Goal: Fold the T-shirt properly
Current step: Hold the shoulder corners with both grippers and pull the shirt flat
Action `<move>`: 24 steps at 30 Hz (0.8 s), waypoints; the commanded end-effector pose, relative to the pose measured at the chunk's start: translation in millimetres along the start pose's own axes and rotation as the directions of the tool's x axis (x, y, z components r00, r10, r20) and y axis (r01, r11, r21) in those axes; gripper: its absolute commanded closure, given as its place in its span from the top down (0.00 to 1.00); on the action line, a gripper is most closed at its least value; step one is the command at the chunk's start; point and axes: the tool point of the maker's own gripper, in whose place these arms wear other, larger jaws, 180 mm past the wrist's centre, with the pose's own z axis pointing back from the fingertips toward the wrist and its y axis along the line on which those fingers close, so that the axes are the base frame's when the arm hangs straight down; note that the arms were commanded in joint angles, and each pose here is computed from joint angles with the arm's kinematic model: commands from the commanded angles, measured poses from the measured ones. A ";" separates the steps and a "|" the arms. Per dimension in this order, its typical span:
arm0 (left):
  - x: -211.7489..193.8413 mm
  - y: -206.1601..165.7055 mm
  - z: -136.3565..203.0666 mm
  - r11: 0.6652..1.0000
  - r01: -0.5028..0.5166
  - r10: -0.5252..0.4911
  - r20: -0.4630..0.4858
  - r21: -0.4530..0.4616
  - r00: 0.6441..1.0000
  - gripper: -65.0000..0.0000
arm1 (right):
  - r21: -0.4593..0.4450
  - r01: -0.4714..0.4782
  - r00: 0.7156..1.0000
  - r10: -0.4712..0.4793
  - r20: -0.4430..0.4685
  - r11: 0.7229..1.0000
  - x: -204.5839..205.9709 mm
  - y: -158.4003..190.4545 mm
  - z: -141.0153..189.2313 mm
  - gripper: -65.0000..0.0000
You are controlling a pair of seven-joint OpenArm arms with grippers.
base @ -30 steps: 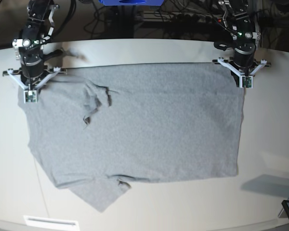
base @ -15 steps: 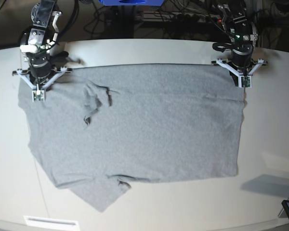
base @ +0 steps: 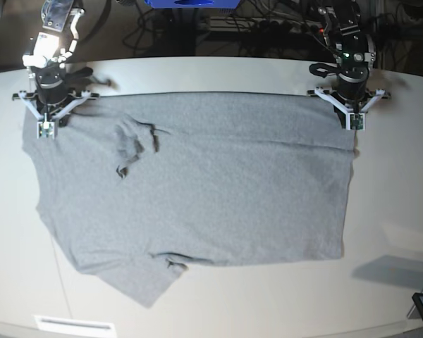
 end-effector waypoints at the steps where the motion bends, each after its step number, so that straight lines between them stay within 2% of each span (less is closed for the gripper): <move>1: -6.3 -4.7 1.0 1.000 0.021 -0.021 -0.032 -0.020 0.999 0.00 | -0.035 -0.033 0.988 0.027 -0.152 0.999 -36.6 -10.3 4.7 0.00; 14: -34.0 -9.0 20.3 0.998 0.046 -0.050 -0.092 -0.041 0.995 0.00 | -0.035 -0.043 0.983 0.036 -0.181 0.998 -50.3 -11.6 11.1 0.00; 24: -27.6 0.2 25.1 0.997 0.077 -0.079 -0.075 -0.029 0.994 0.00 | -0.039 -0.051 0.982 0.043 -0.185 0.998 -53.2 -13.5 16.4 0.00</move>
